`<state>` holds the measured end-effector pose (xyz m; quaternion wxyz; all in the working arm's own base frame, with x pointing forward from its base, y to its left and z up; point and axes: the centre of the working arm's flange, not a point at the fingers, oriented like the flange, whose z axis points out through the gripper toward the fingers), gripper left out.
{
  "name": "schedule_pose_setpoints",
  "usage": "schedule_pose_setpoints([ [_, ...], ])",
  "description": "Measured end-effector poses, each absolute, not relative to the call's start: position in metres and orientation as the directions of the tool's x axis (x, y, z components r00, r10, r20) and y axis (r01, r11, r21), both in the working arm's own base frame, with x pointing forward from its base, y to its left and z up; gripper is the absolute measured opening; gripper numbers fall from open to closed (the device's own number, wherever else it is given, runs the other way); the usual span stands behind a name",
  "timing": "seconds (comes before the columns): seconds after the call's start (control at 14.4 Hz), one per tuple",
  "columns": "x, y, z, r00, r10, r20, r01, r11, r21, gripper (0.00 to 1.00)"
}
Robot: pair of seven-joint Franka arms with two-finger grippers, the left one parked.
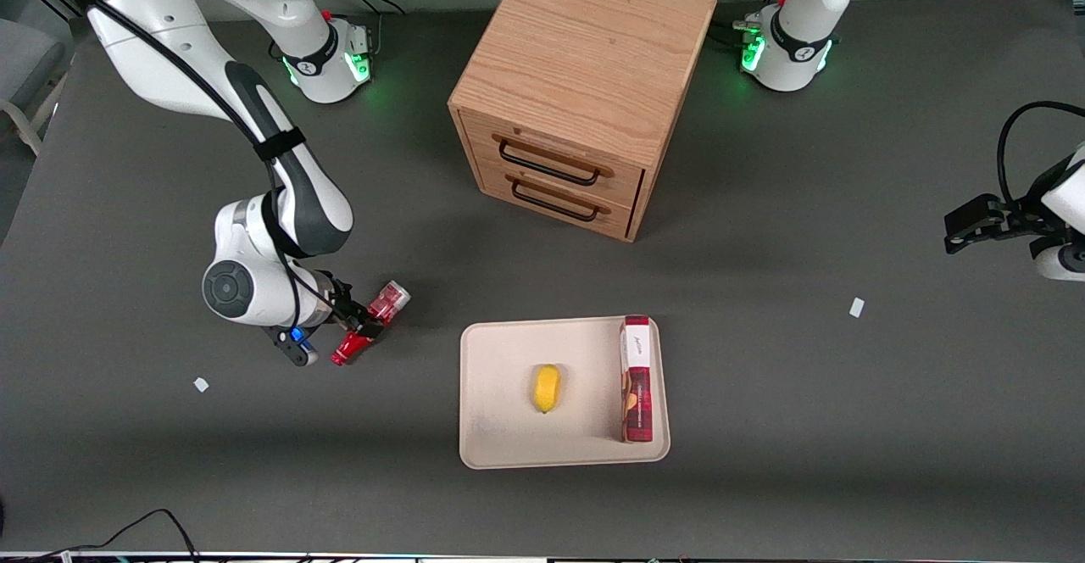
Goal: Place coke bottle on tray
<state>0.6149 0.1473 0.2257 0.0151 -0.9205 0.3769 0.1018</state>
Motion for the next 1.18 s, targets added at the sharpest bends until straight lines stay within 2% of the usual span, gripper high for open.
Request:
schedule_pose_setpoints([
  [0.35,0.609,0.146,0.192,0.701,-0.692,-0.173,-0.698,-0.715,0.032,1.00],
  [0.42,0.608,0.145,0.190,0.703,-0.691,-0.170,-0.697,-0.716,0.031,0.93],
  [0.63,0.608,0.148,0.191,0.709,-0.687,-0.159,-0.693,-0.721,0.021,0.57],
  [0.7,0.608,0.151,0.191,0.715,-0.681,-0.155,-0.688,-0.726,0.018,0.54],
  [0.97,0.611,0.166,0.207,0.744,-0.655,-0.133,-0.662,-0.750,-0.008,0.54],
  [1.18,0.617,0.167,0.267,0.792,-0.598,-0.122,-0.604,-0.797,-0.017,0.54],
])
